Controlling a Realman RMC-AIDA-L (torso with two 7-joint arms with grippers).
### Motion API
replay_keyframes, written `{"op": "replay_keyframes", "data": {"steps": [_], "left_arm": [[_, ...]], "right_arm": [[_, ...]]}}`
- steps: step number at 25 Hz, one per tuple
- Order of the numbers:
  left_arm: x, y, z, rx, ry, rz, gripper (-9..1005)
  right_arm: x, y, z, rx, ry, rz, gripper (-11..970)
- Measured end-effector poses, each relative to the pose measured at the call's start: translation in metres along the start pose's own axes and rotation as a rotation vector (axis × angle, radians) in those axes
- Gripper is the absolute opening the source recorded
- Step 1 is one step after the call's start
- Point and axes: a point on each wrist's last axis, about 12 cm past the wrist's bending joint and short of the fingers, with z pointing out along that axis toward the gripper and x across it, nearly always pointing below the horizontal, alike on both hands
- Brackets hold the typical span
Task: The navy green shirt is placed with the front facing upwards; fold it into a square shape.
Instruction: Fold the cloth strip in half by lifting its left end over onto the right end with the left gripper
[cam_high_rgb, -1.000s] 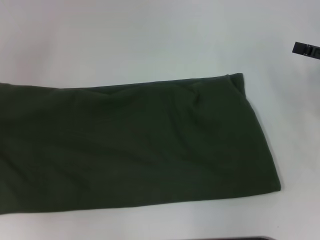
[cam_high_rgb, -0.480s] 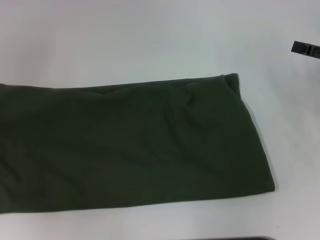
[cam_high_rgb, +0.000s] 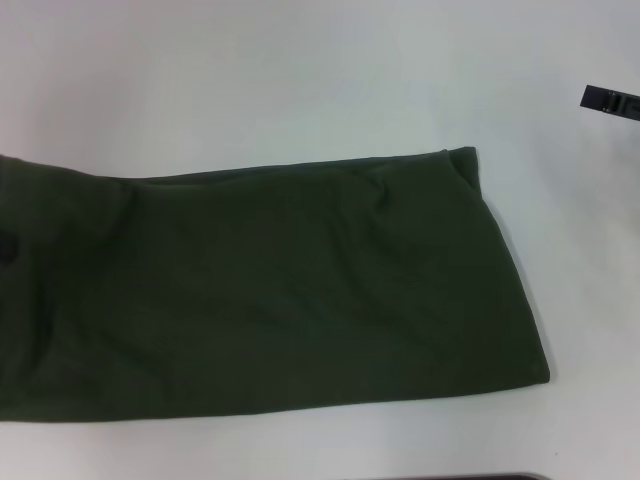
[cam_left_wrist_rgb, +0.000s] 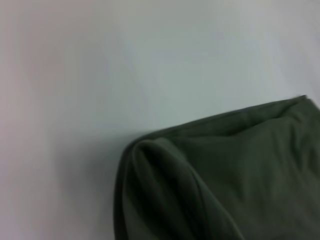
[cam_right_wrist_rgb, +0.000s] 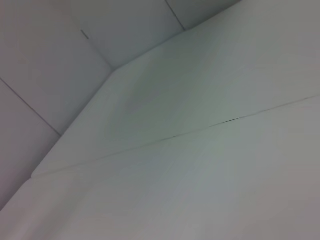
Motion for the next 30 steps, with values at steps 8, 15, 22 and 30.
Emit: {"op": "replay_keyframes", "data": {"steps": [8,15,22,30], "left_arm": [[-0.014,-0.019,0.021,0.074,0.003,0.013,69],[-0.021,-0.034,0.029,0.153,-0.043,0.022,69],[-0.028,-0.05,0.032,0.258,-0.129,0.006,69],[-0.033,-0.073,0.047,0.35,-0.152,0.042,70]], "right_arm": [[-0.001,0.002,0.002,-0.007,0.014,-0.009,915],[-0.001,0.002,0.001,-0.011,0.018,-0.008,915],[-0.002,0.002,0.001,-0.012,0.021,-0.009,916],[-0.004,0.003,0.0,-0.025,0.023,-0.017,916]]}}
